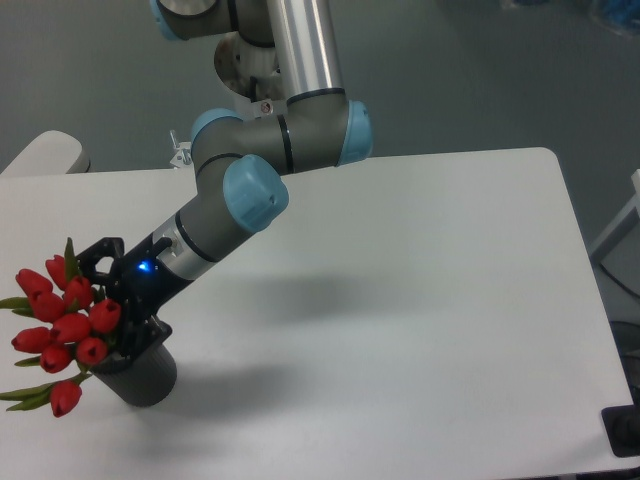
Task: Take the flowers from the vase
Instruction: 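Close the gripper on the tulip stems, then lift the gripped tulips up out of the grey vase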
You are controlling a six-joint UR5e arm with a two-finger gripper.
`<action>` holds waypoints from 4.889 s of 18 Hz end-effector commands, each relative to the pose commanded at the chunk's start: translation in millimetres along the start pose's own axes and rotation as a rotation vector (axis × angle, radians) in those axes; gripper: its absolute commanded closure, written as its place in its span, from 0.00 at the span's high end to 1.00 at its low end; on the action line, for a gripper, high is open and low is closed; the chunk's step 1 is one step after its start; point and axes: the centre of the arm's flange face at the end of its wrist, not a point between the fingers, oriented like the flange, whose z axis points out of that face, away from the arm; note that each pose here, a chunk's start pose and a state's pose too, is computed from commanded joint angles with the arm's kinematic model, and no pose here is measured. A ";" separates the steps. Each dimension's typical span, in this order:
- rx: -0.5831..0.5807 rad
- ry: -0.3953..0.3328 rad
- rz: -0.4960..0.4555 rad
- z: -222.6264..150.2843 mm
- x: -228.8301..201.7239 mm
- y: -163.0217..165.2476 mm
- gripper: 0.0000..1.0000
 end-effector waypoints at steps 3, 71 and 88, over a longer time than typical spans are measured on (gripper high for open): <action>0.001 -0.001 0.002 -0.4 -1.0 -1.3 1.00; 0.075 -0.101 -0.040 -68.9 11.4 -60.7 0.43; 0.208 -0.111 -0.104 -124.9 14.6 -126.3 0.37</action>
